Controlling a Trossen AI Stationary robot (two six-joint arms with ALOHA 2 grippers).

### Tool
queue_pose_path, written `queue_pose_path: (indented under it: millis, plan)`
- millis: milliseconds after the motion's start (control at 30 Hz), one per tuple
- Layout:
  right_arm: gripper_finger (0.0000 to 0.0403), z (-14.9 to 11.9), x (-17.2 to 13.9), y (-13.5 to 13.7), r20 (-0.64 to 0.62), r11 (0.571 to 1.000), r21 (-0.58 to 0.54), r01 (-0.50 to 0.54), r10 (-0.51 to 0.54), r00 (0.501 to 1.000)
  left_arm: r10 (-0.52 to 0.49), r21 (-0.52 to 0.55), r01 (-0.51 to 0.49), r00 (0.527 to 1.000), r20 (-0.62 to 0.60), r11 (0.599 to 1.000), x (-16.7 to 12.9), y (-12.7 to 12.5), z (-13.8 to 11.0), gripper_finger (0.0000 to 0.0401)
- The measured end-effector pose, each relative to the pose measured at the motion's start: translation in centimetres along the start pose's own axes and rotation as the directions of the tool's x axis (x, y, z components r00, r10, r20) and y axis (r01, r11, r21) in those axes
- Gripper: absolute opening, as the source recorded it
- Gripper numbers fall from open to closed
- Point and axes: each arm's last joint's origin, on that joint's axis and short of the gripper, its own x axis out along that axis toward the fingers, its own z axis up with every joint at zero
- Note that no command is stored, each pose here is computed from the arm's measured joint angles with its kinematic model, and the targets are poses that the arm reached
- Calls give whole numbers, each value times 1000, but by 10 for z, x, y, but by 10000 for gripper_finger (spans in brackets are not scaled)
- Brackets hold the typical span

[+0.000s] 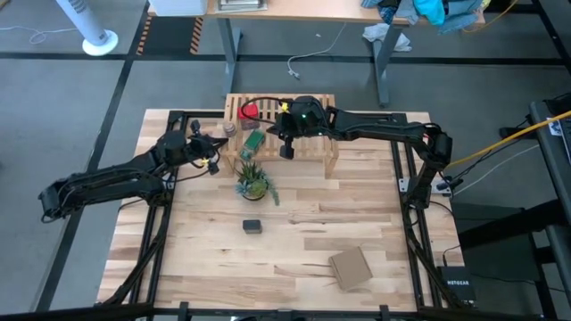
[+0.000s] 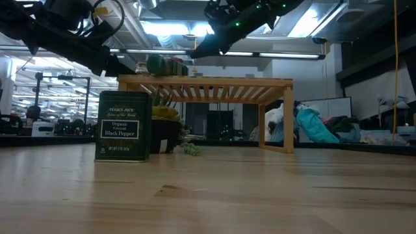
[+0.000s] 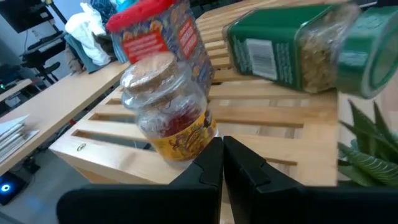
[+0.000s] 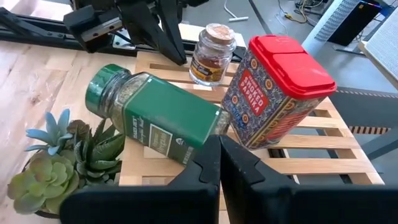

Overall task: Shelf spices
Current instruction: Put the black seasoning can on the shelf

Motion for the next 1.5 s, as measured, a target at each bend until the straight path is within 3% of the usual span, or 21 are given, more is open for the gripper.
queue_pose_path:
  millis: [167,500,700,833,967,1133,1200,1367,1433,1500]
  plan:
    - [7,-1,0,1,-8,1000,2,-16,16,1000,48,22,-49,998,45,999,-10,1,6,3]
    - [8,-4,0,2,-36,1000,6,-26,26,999,20,-17,-19,999,45,1000,-33,-2,4,4]
    - [17,-7,0,22,-125,995,1,-95,94,988,-38,-87,39,999,12,995,-45,-8,-2,5]
    - [31,-7,0,44,-170,987,-17,-158,152,974,-168,-164,179,983,74,970,-51,-15,0,6]
    - [51,-5,-1,64,-200,977,-34,-210,199,959,-397,-244,425,904,159,872,-55,-25,5,18]
    - [81,0,-2,88,-193,966,-37,-256,244,950,-623,-390,641,759,192,661,-59,-40,7,43]
    - [94,3,-4,98,-189,961,-40,-275,263,946,-680,-433,675,713,173,598,-60,-46,6,53]
    - [130,8,-7,122,-184,951,21,-309,307,934,-776,-533,690,623,94,490,-60,-62,3,75]
    - [145,9,-8,131,-183,946,46,-320,323,929,-804,-566,680,592,51,465,-59,-70,2,83]
    - [157,11,-10,140,-180,941,68,-332,339,923,-816,-596,655,578,-1,465,-57,-78,-1,90]
